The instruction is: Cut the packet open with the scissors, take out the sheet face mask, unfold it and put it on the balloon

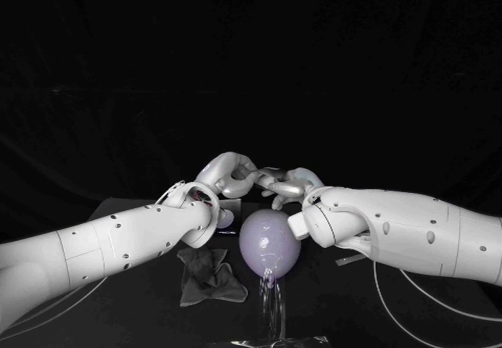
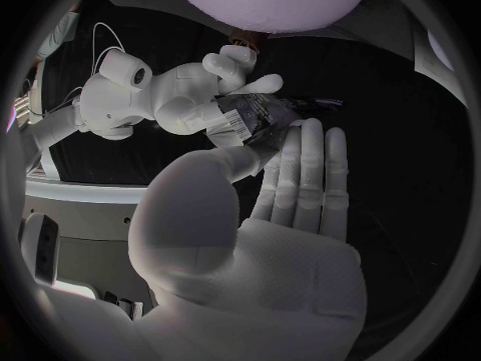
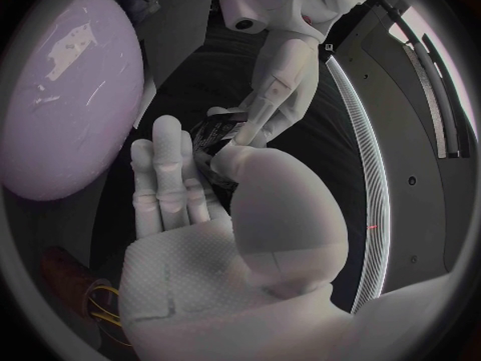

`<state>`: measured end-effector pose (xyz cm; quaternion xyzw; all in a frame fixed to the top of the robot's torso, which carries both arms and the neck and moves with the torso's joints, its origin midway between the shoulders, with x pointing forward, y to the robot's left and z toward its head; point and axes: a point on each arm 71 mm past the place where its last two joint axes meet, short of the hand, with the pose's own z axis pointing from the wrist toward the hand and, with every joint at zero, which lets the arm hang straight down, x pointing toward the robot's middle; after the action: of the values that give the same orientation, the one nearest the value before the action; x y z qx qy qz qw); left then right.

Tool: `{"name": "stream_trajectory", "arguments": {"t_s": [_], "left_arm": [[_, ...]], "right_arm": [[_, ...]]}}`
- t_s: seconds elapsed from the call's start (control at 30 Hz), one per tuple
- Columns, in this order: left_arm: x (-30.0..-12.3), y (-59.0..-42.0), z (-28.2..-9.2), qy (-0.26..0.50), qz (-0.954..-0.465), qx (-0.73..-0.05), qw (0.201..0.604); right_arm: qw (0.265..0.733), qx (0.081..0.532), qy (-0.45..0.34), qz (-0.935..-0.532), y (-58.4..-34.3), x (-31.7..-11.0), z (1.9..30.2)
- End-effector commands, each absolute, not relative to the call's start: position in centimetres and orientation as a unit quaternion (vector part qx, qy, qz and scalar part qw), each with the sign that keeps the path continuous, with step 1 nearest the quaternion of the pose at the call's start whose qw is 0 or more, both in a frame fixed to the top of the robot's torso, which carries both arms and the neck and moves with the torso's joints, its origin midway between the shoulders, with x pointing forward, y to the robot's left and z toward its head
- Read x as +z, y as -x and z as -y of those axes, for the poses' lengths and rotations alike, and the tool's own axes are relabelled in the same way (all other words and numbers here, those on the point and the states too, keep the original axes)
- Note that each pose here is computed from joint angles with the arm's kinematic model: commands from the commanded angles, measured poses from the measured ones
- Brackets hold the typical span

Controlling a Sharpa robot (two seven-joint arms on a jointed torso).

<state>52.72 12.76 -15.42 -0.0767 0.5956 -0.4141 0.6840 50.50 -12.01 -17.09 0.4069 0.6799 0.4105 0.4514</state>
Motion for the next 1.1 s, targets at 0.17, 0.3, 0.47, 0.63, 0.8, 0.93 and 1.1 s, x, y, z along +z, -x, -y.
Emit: {"name": "stream_trajectory", "arguments": {"t_s": [0.17, 0.3, 0.47, 0.63, 0.8, 0.93, 1.1], "left_arm": [[-15.1, -52.8, -12.5, 0.075, -0.594, -0.416, 0.684], [-15.2, -52.8, -12.5, 0.075, -0.595, -0.416, 0.684], [-15.2, -52.8, -12.5, 0.075, -0.595, -0.416, 0.683], [-15.2, -52.8, -12.5, 0.075, -0.596, -0.415, 0.683], [-15.2, -52.9, -12.6, 0.077, -0.596, -0.414, 0.683], [-15.2, -52.9, -12.7, 0.079, -0.597, -0.414, 0.683], [-15.2, -52.9, -12.8, 0.085, -0.599, -0.414, 0.68]], "right_arm": [[0.404, 0.466, -0.37, -0.695, -50.0, -17.0, 10.9], [0.394, 0.478, -0.364, -0.696, -49.9, -16.9, 10.8], [0.381, 0.491, -0.358, -0.697, -49.8, -16.9, 10.9], [0.378, 0.496, -0.357, -0.696, -49.8, -16.9, 11.2], [0.381, 0.495, -0.361, -0.692, -49.9, -16.9, 11.7], [0.391, 0.49, -0.359, -0.692, -50.0, -16.8, 12.1], [0.419, 0.477, -0.339, -0.694, -50.3, -16.7, 12.8]]}}
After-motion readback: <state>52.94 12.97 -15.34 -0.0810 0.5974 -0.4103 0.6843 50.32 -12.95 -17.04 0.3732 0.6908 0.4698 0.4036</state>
